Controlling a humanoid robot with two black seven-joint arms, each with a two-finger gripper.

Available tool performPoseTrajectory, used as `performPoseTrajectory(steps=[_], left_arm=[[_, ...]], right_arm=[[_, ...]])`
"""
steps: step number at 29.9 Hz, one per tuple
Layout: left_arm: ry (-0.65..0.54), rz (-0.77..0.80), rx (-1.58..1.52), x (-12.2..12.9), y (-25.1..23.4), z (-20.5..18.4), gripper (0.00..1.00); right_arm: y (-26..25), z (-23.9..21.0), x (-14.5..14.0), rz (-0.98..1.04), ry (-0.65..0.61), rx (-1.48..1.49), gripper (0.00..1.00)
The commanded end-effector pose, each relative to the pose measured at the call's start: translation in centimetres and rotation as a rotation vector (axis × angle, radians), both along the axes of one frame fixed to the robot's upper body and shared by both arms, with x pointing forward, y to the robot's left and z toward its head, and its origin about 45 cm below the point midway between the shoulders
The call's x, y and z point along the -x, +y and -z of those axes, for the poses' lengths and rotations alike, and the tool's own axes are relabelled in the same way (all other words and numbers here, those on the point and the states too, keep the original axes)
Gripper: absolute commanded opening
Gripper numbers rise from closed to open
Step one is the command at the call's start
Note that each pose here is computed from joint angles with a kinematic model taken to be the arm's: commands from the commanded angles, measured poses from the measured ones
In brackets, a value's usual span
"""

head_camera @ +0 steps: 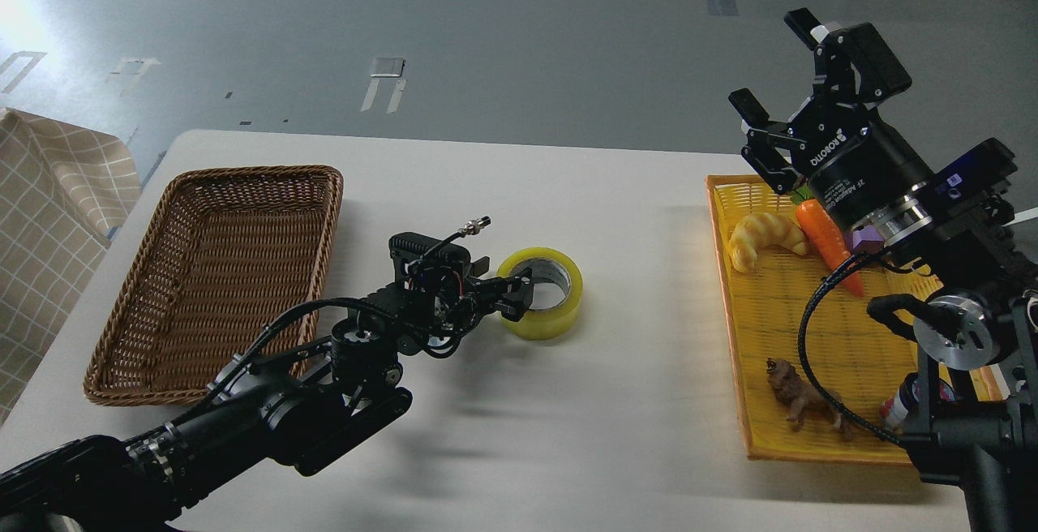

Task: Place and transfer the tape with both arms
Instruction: 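Grasp the tape roll with the left gripper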

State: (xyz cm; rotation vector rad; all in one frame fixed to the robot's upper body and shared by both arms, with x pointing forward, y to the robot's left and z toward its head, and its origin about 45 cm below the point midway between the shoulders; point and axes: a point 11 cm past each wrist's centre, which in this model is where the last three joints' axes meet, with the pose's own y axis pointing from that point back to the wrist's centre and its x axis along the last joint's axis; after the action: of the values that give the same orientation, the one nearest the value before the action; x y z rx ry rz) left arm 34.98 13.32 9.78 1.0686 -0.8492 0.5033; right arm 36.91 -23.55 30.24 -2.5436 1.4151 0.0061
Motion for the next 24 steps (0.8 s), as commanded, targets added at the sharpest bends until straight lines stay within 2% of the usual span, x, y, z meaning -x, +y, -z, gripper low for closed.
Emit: performPoseTrajectory(steps=[1,6,8,10,11,13,24], left_arm=[[-0.002,0.004,0.002,-0.1,-0.1,-0.2,0.62],[-0.004,0.012,0.008,0.0,-0.5,-0.4,0.51],[-0.004,0.013,0.007,0.0,-0.5,-0.5,0.39],[0.01,0.019,-0.002,0.1,-0.5,-0.3,0.22],[0.015,0.021,-0.005,0.1,-0.5,-0.3,0.2],[0.025,0.029,-0.011,0.2,-0.6,-0.2,0.17],[0.064,0.041,-0.034,0.6,-0.4,0.3,0.16]], right_arm=[[-0.1,0.3,0.1,0.002,0.008,0.0,1.0],[-0.2,0.6,0.2,0.004,0.015,0.0,1.0],[-0.2,0.6,0.2,0.004,0.017,0.0,1.0],[-0.2,0.8,0.2,0.006,0.021,0.001,1.0],[-0.2,0.8,0.2,0.006,0.021,0.001,1.0],[-0.2,0.9,0.3,0.006,0.022,0.001,1.0],[-0.5,1.6,0.4,0.013,0.041,0.001,1.0]])
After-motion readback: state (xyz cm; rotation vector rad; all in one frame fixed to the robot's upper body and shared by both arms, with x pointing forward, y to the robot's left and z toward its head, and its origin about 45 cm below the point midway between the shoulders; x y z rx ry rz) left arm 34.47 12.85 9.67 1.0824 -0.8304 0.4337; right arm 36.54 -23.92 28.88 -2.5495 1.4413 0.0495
